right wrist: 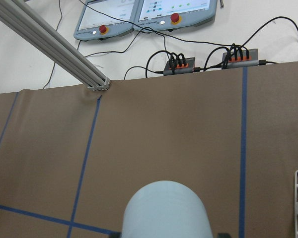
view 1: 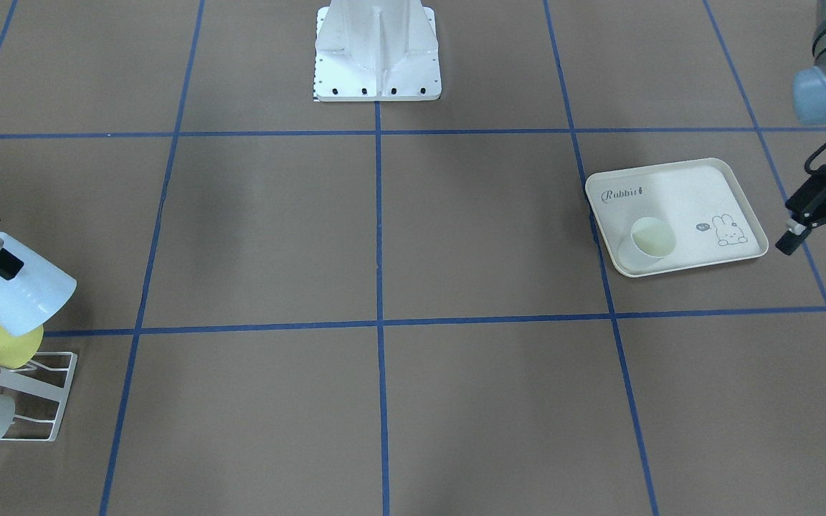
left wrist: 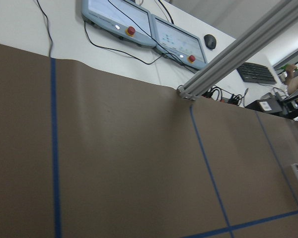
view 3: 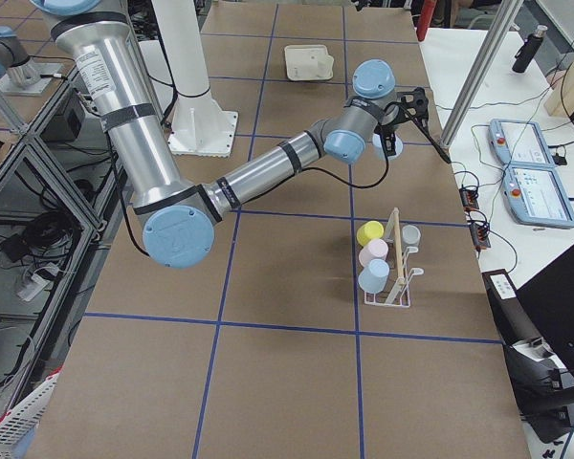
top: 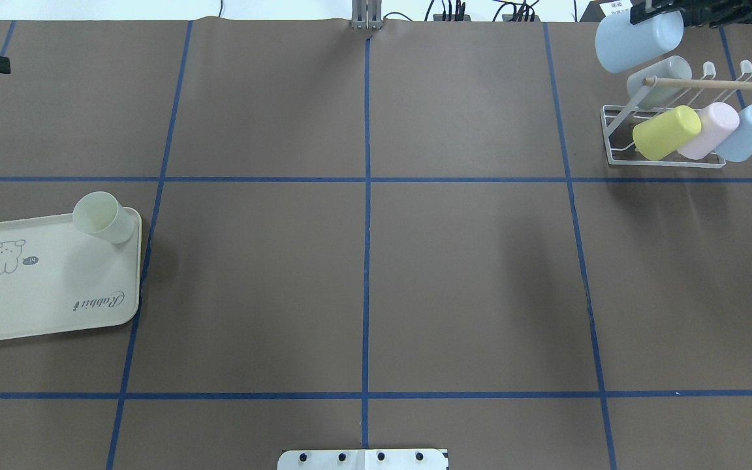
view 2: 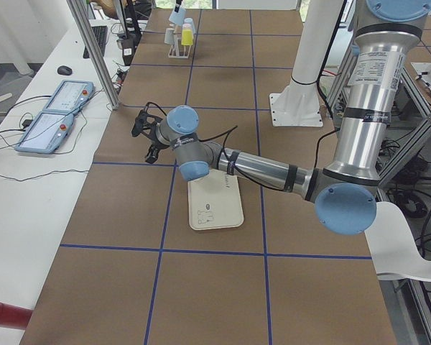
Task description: Transfer IKEA cup to right arm and place on rack
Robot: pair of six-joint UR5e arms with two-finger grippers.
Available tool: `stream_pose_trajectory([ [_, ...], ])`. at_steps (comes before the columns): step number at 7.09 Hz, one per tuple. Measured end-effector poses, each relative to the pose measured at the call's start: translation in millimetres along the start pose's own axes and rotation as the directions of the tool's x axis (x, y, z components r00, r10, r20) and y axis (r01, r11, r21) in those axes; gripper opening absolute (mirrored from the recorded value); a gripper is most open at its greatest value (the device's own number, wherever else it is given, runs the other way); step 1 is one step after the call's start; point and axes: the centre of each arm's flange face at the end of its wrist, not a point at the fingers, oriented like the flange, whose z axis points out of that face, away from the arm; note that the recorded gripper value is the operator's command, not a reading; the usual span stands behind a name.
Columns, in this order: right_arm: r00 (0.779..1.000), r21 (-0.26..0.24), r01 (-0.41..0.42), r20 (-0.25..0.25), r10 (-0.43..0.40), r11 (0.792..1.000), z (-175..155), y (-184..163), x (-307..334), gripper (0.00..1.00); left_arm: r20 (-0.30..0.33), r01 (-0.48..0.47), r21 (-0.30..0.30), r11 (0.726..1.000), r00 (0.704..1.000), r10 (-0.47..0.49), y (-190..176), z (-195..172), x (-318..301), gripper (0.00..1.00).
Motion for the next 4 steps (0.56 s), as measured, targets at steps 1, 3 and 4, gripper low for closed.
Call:
stream_pose_trajectory([
  [1,0.997,-0.035,0.036,-0.067,-0.038,0.999,-4,-9,19,0.22,0.051,-0.043,-0.018,0.999,0.998,0.044,5,-13,-22,1.0],
  [3,0.978,-0.135,0.097,-0.172,-0.12,0.986,-10,-35,56,0.22,0.098,-0.06,-0.057,0.997,0.993,0.065,29,-28,-46,1.0],
  [4,0.971,-0.175,0.09,-0.202,-0.125,0.98,-9,-59,72,0.21,0.106,-0.056,-0.067,0.996,0.992,0.063,41,-35,-50,1.0],
])
